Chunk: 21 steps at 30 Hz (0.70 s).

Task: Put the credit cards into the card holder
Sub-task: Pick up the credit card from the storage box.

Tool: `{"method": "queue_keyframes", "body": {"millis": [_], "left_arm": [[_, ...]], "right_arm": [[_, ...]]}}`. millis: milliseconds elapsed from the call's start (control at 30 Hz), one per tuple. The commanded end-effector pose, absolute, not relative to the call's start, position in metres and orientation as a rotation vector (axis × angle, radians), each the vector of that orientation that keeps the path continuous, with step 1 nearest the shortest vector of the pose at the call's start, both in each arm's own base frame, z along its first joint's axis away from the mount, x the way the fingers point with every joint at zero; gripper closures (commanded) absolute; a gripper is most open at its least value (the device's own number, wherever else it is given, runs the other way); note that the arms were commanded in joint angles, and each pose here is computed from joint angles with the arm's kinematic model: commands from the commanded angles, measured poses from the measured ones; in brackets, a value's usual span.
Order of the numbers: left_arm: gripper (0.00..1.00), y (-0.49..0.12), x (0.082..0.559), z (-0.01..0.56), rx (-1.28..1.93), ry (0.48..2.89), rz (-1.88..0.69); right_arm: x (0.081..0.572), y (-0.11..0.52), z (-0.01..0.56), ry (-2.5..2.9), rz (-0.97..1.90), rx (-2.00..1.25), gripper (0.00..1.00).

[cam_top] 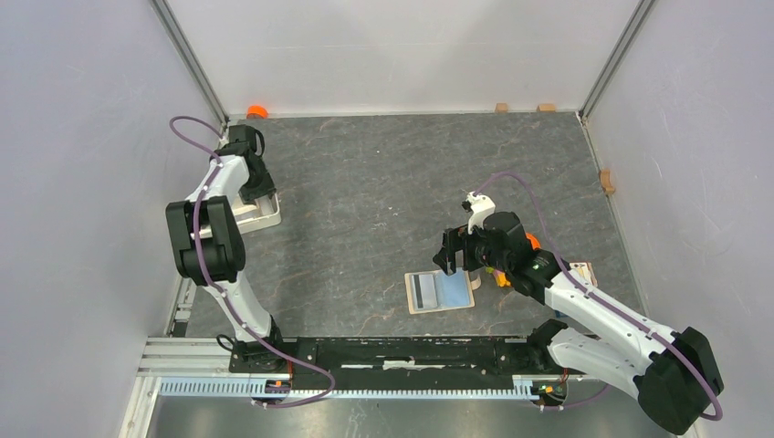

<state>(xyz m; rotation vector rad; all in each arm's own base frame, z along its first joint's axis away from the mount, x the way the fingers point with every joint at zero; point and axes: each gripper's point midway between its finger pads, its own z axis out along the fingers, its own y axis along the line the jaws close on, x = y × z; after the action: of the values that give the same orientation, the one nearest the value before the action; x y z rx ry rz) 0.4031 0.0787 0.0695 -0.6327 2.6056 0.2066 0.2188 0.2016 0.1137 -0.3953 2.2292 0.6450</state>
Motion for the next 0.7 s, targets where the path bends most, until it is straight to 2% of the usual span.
{"method": "queue_keyframes", "body": {"millis": [0, 200, 333, 667], "left_arm": [[0.50, 0.091, 0.402, 0.097, -0.591, 2.547, 0.271], [0.56, 0.090, 0.403, 0.100, -0.589, 2.541, 0.260], [0.65, 0.087, 0.404, 0.098, -0.582, 2.546, 0.234], [0.94, 0.077, 0.409, 0.110, -0.559, 2.503, 0.148]], "right_arm": [[0.224, 0.203, 0.122, 2.189, 0.659, -0.375, 0.06], [0.224, 0.202, 0.121, 2.190, 0.658, -0.374, 0.06], [0.223, 0.201, 0.119, 2.195, 0.655, -0.374, 0.06], [0.226, 0.194, 0.122, 2.181, 0.613, -0.360, 0.06]]}}
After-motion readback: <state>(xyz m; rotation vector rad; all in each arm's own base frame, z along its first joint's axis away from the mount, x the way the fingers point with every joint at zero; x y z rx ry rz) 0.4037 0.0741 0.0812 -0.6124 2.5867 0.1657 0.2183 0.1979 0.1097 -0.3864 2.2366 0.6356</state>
